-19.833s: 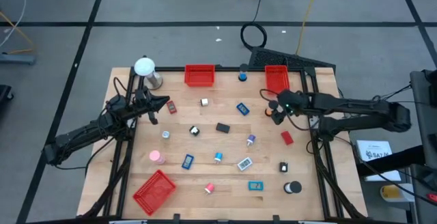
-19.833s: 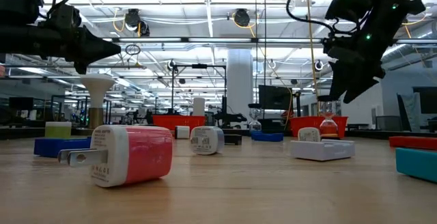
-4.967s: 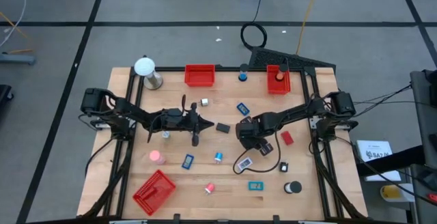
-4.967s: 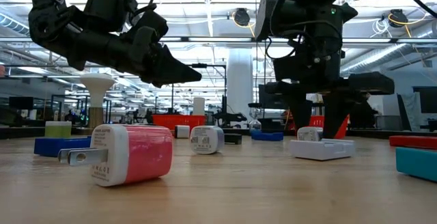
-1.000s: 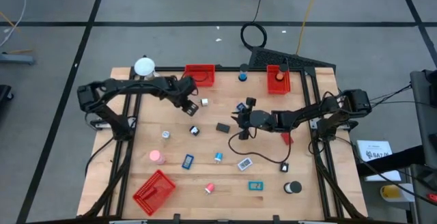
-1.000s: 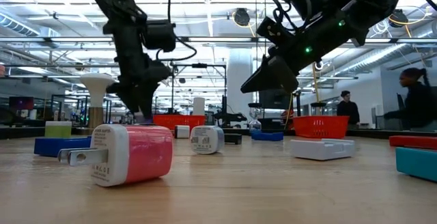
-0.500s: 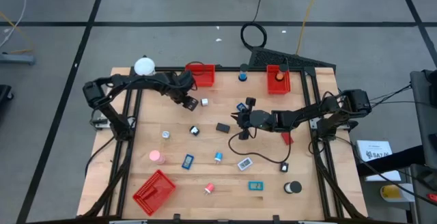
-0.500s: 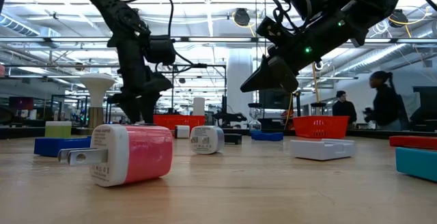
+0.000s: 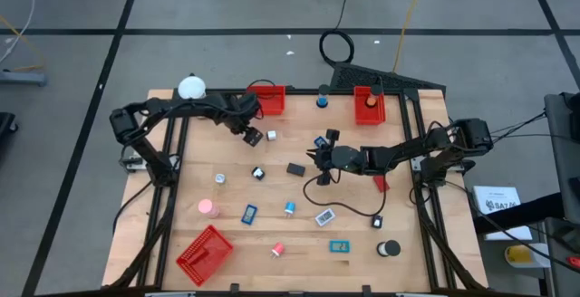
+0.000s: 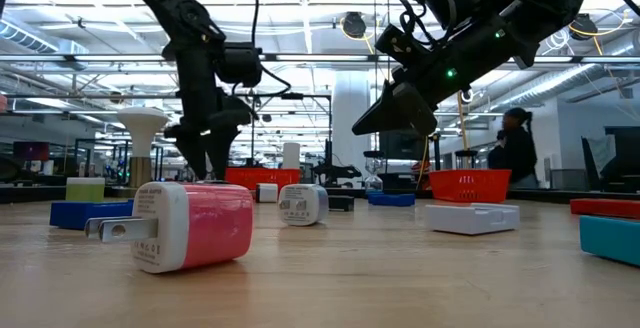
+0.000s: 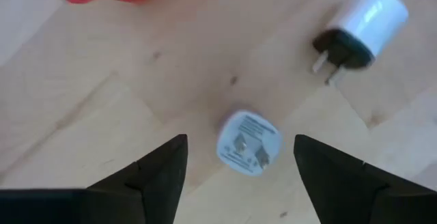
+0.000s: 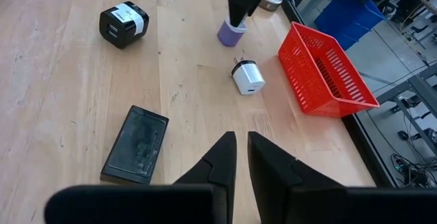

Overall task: Pick & Place Office items
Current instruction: Put the purple charger adapter into the top left red basket

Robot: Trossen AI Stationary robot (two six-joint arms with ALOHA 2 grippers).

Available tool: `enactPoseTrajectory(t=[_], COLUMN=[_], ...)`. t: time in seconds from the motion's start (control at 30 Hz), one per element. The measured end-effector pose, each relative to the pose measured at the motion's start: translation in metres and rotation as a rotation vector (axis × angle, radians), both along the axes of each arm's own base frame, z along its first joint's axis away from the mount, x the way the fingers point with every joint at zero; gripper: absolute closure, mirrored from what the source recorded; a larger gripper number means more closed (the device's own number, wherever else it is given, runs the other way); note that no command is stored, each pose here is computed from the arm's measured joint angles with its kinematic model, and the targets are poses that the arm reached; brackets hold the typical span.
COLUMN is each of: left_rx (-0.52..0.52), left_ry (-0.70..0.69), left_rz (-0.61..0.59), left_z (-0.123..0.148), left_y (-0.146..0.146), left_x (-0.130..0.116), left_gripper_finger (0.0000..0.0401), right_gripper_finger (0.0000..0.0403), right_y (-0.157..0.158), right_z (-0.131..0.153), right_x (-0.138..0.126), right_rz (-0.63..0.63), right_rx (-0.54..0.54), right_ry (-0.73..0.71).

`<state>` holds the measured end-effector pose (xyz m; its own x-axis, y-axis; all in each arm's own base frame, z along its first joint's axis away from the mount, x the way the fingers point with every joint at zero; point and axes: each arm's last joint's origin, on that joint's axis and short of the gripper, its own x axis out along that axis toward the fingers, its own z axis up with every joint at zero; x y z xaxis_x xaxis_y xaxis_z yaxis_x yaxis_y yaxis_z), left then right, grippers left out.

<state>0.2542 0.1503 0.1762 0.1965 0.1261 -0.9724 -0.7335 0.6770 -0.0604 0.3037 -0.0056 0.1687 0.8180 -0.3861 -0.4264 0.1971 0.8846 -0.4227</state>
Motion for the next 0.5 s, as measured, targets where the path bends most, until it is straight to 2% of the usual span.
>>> enactPoseTrajectory(t=[0.23,0.5], left_rx=[0.076,0.099], left_ry=[0.02,0.041], left_rz=[-0.126,-0.145], left_z=[-0.0003,-0.0027], left_y=[-0.0039,-0.0038], left_x=[0.0056,0.0039], left_gripper_finger=[0.0166,0.0221], right_gripper_finger=[0.0369,0.0369], right_y=[0.0,0.0], right_z=[0.0,-0.0002], right_x=[0.0,0.0], right_rz=[0.0,0.001], right_rx=[0.0,0.0], right_ry=[0.0,0.001])
